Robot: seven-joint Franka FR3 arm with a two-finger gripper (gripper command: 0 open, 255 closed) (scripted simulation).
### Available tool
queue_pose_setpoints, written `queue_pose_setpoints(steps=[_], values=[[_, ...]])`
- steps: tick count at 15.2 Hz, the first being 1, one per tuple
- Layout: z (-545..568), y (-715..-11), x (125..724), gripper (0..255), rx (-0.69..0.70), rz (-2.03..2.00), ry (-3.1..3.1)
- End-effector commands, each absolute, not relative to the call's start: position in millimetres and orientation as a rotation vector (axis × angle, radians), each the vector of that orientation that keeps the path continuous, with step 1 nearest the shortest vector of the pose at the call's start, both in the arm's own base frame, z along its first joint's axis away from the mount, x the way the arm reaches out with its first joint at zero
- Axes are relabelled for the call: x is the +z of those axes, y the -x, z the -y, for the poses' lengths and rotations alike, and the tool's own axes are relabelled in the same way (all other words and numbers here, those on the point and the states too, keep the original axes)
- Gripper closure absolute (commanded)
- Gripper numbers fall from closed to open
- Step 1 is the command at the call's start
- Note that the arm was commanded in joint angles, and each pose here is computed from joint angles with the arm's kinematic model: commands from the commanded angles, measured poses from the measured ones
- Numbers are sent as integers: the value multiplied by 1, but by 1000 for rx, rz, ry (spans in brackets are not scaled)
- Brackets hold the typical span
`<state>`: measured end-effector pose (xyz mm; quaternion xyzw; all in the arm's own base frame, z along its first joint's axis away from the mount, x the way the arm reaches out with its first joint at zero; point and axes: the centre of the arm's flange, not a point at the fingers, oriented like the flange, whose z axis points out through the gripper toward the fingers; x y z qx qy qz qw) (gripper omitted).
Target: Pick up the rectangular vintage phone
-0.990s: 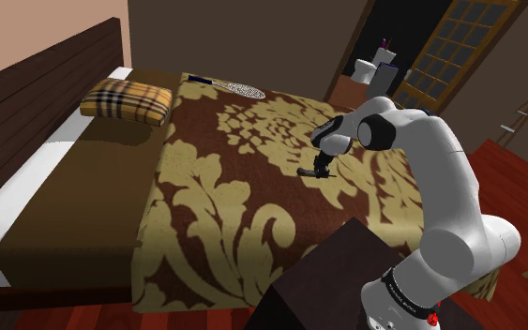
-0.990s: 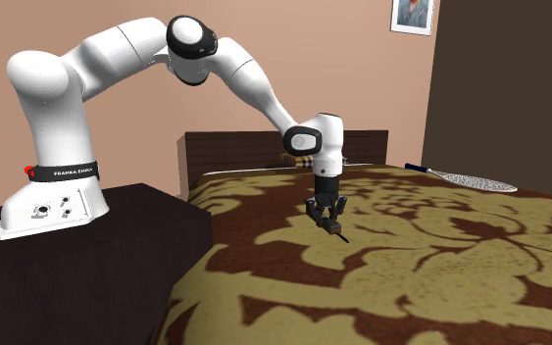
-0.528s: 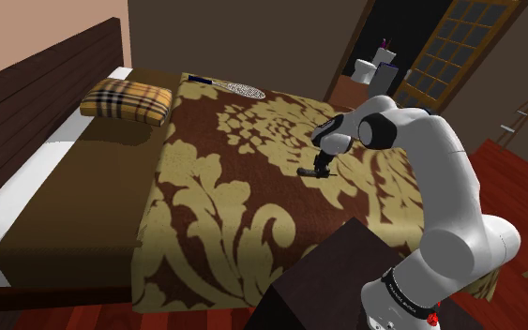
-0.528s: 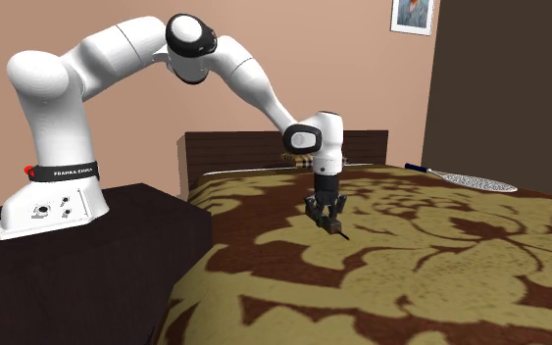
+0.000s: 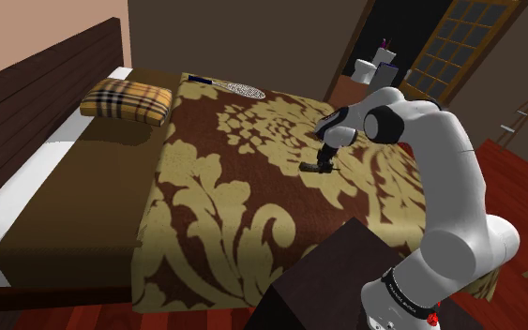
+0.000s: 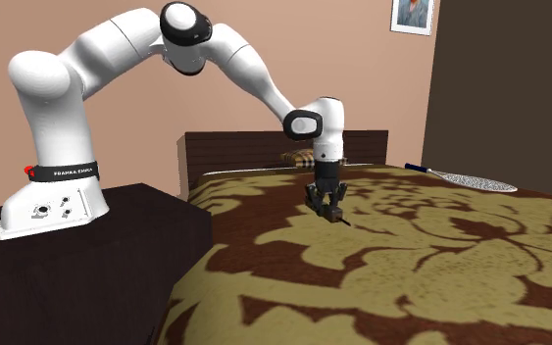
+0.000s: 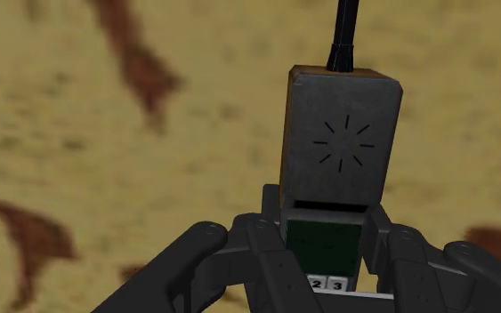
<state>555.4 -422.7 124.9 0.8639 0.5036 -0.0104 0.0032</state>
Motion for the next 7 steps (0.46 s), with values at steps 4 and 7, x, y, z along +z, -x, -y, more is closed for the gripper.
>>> queue_pose_setpoints(steps=[4,7], values=[[422,-555,152,255,-33,-1579,-2709],[422,-555,159,255,-33,-1579,-2709]])
